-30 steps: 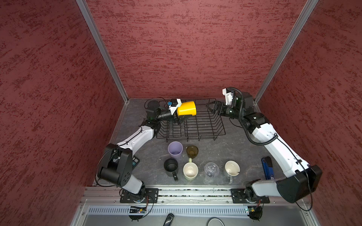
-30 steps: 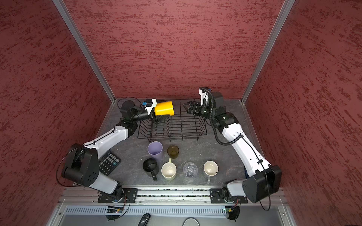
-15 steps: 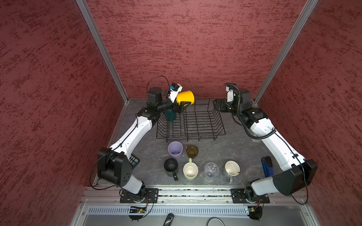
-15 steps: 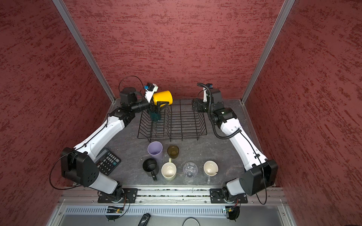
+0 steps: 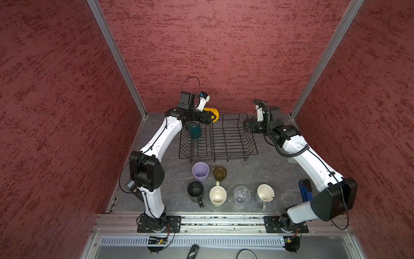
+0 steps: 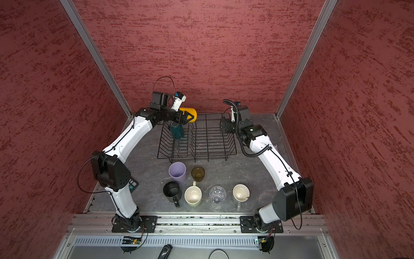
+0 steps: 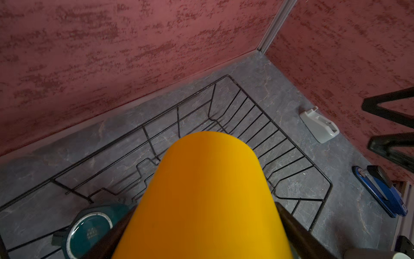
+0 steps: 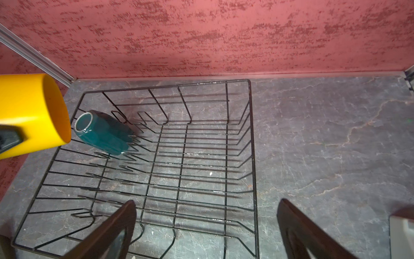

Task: Load cups into a dish rack
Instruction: Place the cup upside down at the dish rack.

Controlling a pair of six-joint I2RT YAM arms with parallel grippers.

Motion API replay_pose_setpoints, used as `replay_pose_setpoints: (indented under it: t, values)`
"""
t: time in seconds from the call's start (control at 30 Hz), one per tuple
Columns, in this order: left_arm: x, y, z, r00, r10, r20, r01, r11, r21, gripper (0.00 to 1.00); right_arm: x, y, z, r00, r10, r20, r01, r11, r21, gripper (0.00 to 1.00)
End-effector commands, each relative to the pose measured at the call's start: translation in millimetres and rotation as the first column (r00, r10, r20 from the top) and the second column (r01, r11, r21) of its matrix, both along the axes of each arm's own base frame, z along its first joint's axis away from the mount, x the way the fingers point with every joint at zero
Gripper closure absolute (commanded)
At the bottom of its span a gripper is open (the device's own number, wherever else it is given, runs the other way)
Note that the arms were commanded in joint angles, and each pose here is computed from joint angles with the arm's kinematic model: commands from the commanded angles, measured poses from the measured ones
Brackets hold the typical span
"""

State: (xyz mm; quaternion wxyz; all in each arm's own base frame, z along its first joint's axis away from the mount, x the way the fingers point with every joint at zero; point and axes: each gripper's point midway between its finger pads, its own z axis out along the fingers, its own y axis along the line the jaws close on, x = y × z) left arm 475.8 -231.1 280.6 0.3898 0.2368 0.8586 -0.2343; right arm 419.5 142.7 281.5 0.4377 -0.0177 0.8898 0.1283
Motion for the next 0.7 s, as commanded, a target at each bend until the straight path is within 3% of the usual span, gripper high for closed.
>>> replay_pose_setpoints:
  t: [0.0,0.3,0.67]
  values:
    - [2.5,-0.3,16.1,0.999,0.037,-0.001,-0.037,0.999,0.025,1.00,-8.1,-4.0,10.7,1.000,0.000,0.023,-0.001,1.000,0.017,0.01]
    - [6.6,-2.5,-3.5,0.993,0.063,-0.096,-0.053,0.994,0.098,1.00,-12.6,-3.4,-0.6,1.000,0.007,0.002,-0.007,1.000,0.028,0.01]
    - [-27.4,33.4,-22.0,0.969,0.141,-0.202,-0.076,0.952,0.298,1.00,-15.6,-4.1,-7.6,1.000,0.009,-0.010,-0.009,1.000,0.028,0.01]
